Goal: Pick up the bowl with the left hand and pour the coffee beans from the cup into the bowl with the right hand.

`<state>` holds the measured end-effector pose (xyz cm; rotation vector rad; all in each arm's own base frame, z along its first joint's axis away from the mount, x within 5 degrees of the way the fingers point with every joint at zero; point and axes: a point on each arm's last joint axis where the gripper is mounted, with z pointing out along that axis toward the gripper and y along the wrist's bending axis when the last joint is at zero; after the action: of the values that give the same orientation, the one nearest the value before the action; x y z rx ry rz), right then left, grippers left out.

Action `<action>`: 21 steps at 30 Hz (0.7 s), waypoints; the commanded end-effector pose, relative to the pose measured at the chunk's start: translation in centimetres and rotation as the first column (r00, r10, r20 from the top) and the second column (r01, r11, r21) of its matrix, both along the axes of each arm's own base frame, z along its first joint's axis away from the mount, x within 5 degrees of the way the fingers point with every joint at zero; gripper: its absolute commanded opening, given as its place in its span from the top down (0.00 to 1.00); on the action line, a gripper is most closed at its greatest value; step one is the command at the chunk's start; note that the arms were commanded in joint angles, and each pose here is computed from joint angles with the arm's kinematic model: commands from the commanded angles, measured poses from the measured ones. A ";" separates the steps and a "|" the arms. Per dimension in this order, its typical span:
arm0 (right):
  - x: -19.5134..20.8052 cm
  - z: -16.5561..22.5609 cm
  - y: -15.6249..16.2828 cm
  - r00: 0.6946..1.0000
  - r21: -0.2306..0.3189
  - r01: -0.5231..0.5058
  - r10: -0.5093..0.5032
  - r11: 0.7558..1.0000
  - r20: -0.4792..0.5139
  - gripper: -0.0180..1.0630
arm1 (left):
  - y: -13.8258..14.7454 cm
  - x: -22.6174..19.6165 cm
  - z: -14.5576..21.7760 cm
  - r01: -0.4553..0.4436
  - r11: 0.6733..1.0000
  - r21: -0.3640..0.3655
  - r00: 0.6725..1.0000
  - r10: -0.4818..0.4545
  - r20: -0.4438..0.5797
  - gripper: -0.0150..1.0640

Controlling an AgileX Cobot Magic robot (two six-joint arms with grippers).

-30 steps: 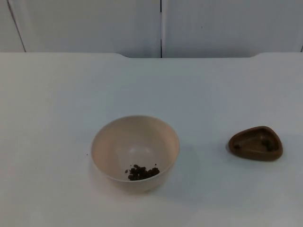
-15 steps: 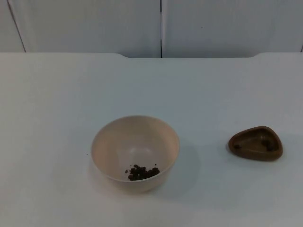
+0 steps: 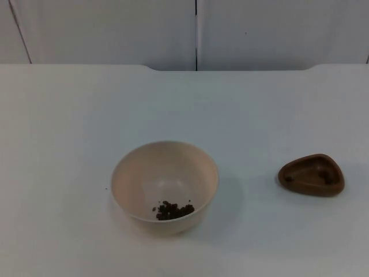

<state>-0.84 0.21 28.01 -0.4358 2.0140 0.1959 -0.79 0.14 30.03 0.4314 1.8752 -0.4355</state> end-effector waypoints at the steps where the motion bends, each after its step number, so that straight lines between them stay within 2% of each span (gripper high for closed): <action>1: 0.0 0.0 0.0 1.000 -0.003 0.004 -0.004 1.000 0.008 0.28 | 0.2 0.1 -0.9 -0.027 0.999 0.036 0.999 0.028 -0.046 0.28; 5: 0.0 0.0 0.0 1.000 -0.001 0.003 -0.003 1.000 0.008 0.28 | 0.2 0.2 -1.6 -0.020 0.997 0.070 0.997 0.025 -0.078 0.28; 7: 0.0 0.0 0.0 1.000 -0.001 0.003 -0.003 1.000 0.008 0.28 | 0.3 0.4 -2.2 -0.013 0.992 0.128 0.996 0.024 -0.088 0.28; 8: 0.0 0.0 0.0 1.000 -0.001 0.003 -0.003 1.000 0.008 0.28 | 0.3 0.4 -2.3 -0.014 0.991 0.135 0.995 0.027 -0.092 0.28; 21: 0.0 0.0 0.0 1.000 -0.001 0.003 -0.003 1.000 0.008 0.28 | 0.3 0.5 -2.5 -0.014 0.990 0.143 0.994 0.029 -0.102 0.28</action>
<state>-0.84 0.21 28.01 -0.4338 2.0145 0.1971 -0.35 0.37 27.66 0.4868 2.0154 -0.3228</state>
